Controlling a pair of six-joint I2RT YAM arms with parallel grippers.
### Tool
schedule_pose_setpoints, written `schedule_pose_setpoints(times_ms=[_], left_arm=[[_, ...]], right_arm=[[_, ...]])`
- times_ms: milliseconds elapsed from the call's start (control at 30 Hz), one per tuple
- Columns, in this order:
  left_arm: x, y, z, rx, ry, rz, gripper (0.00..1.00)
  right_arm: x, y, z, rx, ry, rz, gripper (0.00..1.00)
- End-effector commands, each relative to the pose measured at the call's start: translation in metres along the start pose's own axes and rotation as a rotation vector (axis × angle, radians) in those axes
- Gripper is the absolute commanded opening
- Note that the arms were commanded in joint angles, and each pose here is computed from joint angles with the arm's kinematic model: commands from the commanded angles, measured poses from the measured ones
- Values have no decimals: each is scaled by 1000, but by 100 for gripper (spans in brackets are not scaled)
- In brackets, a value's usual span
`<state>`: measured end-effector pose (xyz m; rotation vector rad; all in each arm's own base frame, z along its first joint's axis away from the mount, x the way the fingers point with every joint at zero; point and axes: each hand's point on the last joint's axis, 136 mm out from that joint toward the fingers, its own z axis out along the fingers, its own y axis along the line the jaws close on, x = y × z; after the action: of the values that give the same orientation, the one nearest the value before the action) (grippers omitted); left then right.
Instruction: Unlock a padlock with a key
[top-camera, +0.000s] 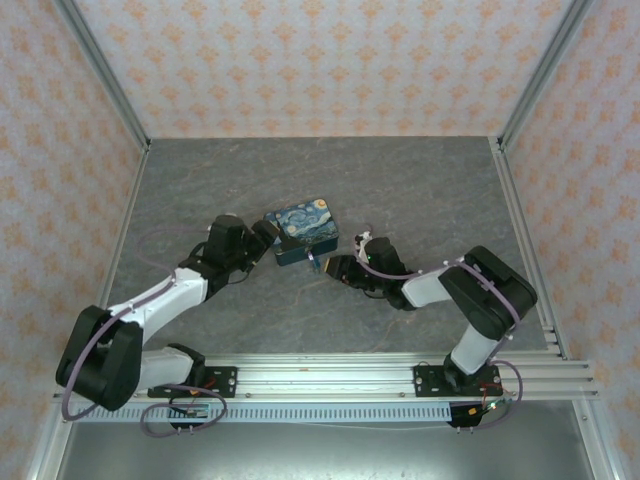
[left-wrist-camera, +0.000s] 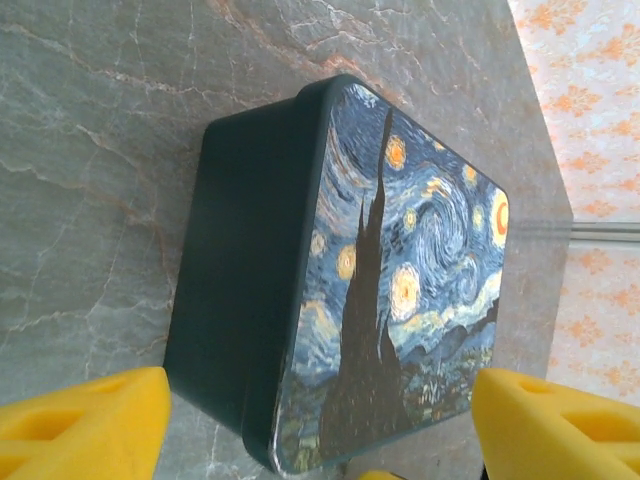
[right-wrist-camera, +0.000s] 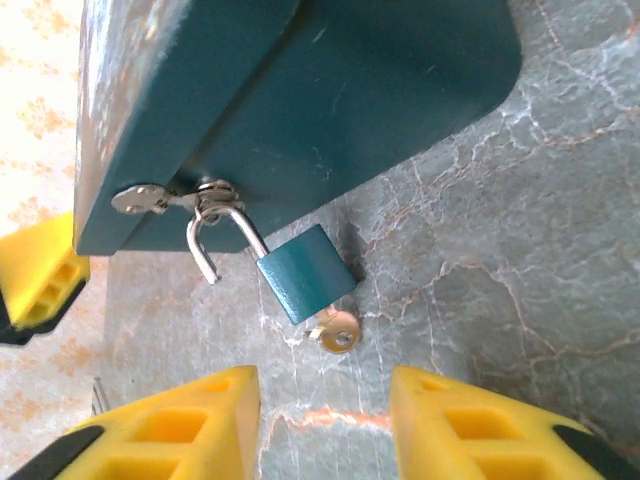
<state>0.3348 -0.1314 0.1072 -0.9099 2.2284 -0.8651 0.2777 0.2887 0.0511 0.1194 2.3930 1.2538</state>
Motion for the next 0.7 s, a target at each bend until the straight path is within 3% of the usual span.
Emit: schedule_pose_setpoints(times_ms=[0, 300, 667], left_arm=[[-5, -14, 4, 0, 20, 91, 80], [6, 8, 32, -89, 101, 116, 77], [32, 51, 39, -176, 157, 104, 69]], right_arm=[[-14, 13, -11, 12, -32, -77, 45], [-23, 36, -20, -103, -63, -255, 67], [-28, 47, 9, -162, -7, -320, 67]])
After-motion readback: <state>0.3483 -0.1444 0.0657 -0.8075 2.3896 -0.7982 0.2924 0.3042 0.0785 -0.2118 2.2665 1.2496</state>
